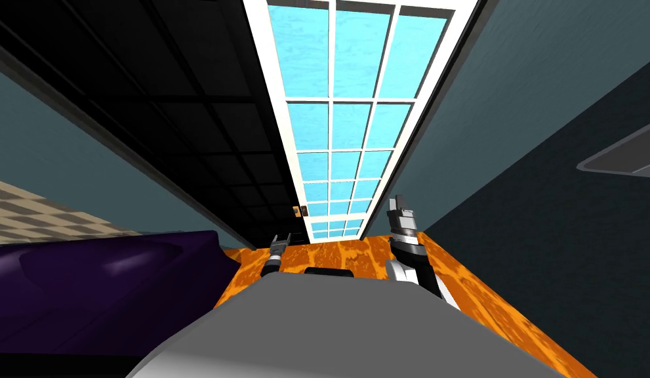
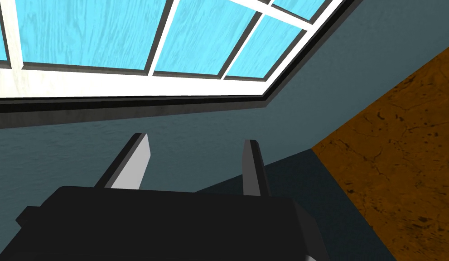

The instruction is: Pull the door open

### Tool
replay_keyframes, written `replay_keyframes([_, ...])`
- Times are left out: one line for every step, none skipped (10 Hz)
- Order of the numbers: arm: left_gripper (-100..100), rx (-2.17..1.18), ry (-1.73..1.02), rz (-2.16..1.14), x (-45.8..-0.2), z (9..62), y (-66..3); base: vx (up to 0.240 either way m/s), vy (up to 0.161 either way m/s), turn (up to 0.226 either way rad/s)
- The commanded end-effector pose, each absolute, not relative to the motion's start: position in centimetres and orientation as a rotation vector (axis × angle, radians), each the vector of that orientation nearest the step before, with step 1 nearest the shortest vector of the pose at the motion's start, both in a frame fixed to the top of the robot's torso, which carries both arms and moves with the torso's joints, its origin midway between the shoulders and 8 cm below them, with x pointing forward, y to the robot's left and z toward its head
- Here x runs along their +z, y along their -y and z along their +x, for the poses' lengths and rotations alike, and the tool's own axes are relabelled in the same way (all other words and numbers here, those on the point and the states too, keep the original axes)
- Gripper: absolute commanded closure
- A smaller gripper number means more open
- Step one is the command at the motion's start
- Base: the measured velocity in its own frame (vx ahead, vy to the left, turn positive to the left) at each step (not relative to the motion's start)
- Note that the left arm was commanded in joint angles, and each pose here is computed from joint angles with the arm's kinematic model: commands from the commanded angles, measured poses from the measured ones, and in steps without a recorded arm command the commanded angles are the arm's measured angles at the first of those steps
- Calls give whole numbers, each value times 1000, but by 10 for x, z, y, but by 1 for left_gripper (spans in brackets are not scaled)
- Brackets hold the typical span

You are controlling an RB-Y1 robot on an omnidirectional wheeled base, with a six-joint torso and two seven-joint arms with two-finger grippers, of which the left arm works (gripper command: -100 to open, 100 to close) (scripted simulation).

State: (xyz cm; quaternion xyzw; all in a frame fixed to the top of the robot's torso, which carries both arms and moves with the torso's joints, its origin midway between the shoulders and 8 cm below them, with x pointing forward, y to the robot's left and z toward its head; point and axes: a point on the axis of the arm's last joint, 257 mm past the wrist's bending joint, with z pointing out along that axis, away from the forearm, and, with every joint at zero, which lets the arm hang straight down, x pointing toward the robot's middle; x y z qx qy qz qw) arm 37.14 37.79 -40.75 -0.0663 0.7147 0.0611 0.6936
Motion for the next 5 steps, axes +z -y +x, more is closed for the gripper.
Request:
replay_keyframes([-100,170,-1622,-170,-418,358,-393,-190,42,12])
replay_keyframes([-100,190,-1637,-183,-424,349,-402,-193,39,9])
replay_keyframes([-100,216,-1656,-201,-430,337,-413,-190,56,8])
replay_keyframes([-100,240,-1671,-217,-436,327,-423,-187,56,-2])
replay_keyframes([-100,269,-1689,-237,-442,314,-435,-194,17,-7])
